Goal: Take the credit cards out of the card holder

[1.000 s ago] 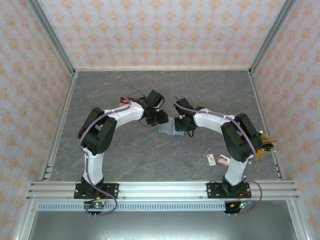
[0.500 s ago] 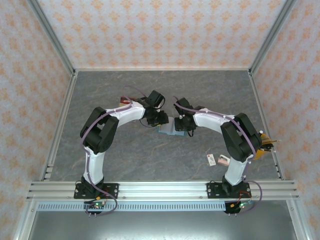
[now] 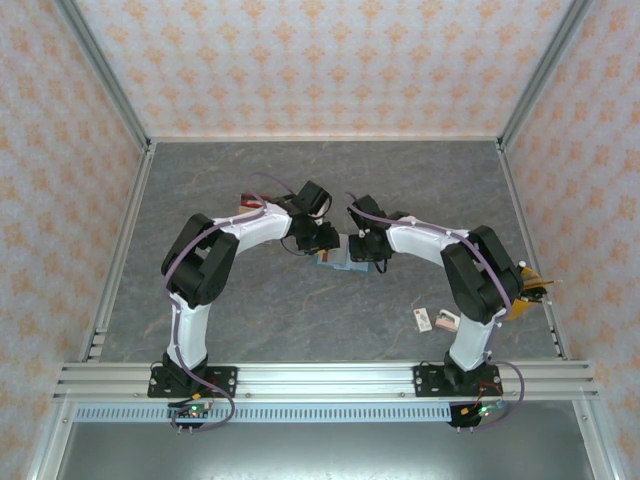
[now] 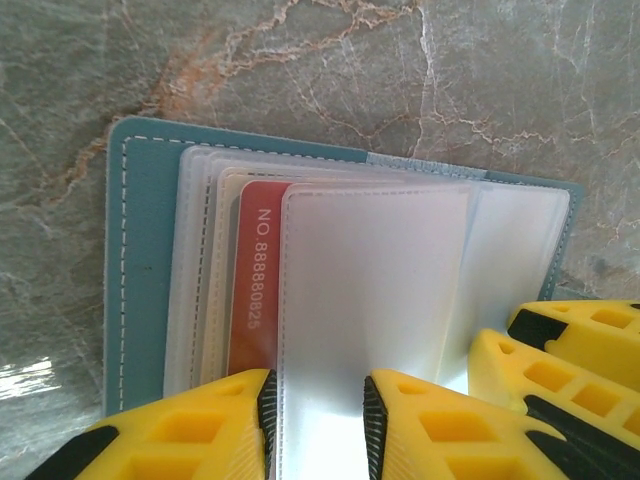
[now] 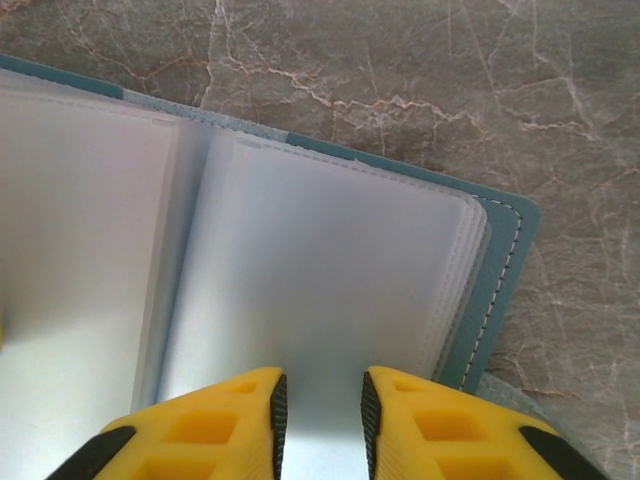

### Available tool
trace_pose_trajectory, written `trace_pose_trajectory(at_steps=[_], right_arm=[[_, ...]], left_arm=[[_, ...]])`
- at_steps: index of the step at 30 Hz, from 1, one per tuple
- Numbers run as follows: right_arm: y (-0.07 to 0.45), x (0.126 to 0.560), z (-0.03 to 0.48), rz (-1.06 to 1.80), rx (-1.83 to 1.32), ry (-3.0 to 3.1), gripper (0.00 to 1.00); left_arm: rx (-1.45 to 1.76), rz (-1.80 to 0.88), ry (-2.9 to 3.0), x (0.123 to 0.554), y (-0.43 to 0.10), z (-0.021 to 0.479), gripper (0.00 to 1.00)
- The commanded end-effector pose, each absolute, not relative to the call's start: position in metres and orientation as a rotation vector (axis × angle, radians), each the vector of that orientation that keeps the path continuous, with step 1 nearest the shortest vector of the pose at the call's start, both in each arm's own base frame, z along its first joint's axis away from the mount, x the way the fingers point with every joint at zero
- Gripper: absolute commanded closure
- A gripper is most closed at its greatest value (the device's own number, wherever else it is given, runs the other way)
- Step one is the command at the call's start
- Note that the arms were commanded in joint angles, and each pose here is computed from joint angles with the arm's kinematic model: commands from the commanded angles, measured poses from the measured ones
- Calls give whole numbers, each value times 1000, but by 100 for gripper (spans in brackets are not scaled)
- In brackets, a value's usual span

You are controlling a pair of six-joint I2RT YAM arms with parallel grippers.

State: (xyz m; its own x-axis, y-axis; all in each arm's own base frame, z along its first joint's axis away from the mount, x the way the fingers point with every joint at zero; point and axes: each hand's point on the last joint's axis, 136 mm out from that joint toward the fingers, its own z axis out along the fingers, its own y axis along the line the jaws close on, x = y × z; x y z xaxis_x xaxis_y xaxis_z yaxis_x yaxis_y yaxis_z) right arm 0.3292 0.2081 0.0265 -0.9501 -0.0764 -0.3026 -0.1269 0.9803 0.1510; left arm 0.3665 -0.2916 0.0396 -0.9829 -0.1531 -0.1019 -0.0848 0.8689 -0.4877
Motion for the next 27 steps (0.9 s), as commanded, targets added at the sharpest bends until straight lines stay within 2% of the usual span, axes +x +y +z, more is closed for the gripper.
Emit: trace_pose_trajectory(at_steps=[1,7,14,27], right_arm=[[209,321,15,264,-141,2892,72],[208,321,16,277,-130,2892,72],[211,319,16,347,-118,2905,74],[214,326,63,518,-100,2695,76]], left_arm=[[-208,-718,2940,363,-293,33,68],[-245,-717,2959,361,-293,25,64],[-260,-931,2906,362,-315,36,59],[-214,-1163,2816,365,-338,55,66]])
